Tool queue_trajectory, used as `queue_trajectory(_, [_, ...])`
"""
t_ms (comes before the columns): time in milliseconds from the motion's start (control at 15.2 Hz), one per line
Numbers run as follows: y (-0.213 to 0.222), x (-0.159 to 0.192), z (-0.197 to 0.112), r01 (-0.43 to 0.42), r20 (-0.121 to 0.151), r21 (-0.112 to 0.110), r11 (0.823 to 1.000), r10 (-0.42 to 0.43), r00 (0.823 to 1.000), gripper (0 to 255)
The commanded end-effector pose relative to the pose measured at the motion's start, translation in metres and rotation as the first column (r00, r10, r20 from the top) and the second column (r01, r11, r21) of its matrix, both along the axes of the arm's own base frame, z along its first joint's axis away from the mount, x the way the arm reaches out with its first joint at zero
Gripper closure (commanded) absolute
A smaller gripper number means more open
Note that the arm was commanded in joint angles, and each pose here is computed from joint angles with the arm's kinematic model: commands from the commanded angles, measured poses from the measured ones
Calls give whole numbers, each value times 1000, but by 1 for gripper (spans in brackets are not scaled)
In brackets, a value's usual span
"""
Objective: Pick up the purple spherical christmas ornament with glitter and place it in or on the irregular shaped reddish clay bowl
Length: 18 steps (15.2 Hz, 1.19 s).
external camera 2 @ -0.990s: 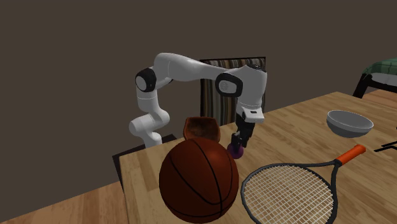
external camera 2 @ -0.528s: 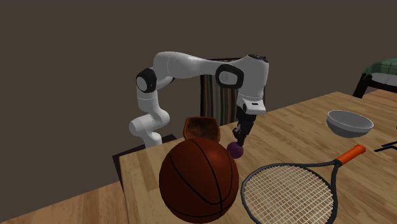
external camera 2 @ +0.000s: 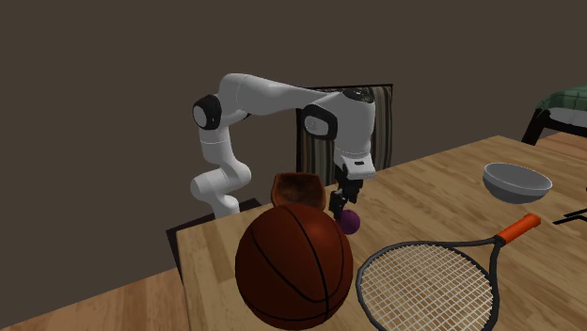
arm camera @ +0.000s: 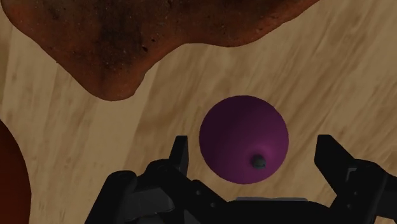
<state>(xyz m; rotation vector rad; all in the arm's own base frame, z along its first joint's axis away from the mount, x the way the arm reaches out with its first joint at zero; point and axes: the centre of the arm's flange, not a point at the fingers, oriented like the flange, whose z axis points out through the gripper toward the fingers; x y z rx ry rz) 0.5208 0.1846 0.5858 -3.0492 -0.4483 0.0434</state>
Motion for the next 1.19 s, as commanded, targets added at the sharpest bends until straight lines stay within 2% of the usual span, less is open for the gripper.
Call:
queue_trajectory(0, [-4,-3,-9,-8,-4,17,1000,8,1000,0])
queue_trajectory(330, [-2,-4,-39,-8,-4,17,1000,8,1000,0])
queue_trajectory(858, [-2,-4,-39,-8,-4,17,1000,8,1000,0])
queue_trajectory(924, [-2,-4,-39,-8,-4,17,1000,8,1000,255])
queue_trajectory(1122, [-2,-4,-39,-8,-4,17,1000,8,1000,255])
